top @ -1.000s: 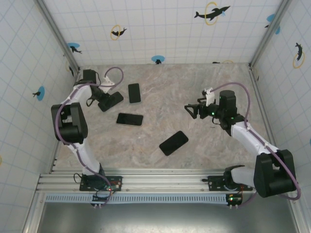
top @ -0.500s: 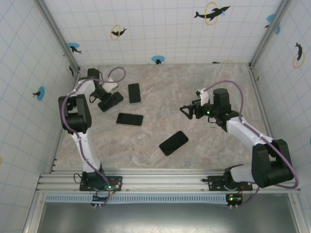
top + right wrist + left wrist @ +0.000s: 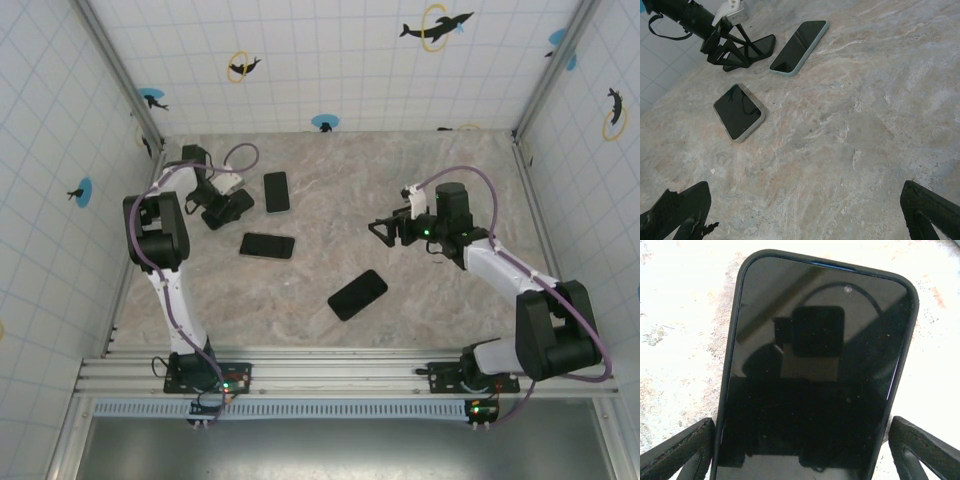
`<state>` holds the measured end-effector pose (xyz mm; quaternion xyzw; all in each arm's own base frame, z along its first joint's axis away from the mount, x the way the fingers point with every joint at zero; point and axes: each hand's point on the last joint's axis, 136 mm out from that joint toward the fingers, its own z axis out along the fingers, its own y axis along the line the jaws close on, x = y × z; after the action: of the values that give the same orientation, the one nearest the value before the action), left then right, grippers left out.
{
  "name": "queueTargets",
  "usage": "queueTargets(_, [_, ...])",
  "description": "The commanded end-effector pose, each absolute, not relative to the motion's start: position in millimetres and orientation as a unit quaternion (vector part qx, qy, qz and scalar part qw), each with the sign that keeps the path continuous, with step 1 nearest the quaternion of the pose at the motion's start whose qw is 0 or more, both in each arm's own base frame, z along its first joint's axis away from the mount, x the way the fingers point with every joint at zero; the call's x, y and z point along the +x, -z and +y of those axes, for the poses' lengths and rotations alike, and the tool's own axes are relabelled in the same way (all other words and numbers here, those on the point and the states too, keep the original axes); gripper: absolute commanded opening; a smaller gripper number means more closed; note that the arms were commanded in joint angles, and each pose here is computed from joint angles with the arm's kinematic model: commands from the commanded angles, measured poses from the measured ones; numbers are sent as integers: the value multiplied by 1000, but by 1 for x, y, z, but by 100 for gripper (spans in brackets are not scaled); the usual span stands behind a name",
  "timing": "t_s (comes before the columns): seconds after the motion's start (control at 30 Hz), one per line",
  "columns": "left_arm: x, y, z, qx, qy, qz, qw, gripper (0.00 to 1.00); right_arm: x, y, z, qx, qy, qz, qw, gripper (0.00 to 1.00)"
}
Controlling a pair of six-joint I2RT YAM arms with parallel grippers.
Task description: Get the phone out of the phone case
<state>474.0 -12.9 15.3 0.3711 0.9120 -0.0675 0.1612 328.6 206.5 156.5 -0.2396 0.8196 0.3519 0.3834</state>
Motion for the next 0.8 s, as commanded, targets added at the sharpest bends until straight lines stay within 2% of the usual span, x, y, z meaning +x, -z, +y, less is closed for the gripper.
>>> queueTargets(0.0, [472,-2,-11,374,78,912,146,90,332,-163,211,-243,-357,816,383,100])
queueTargets(0.2, [472,6,-15,366,95,915,143,83,332,-161,212,-244,-360,817,380,100])
queueTargets(0.43, [473,3,-12,353,84,921,141,62,333,-163,214,-243,-362,815,382,100])
queueTargets(0.67, [495,-34,-10,285,64,936,194,51,335,-172,222,-211,-393,800,400,100])
queueTargets(0.77, [503,-56,-10,245,53,944,217,50,336,-178,228,-192,-412,792,408,100])
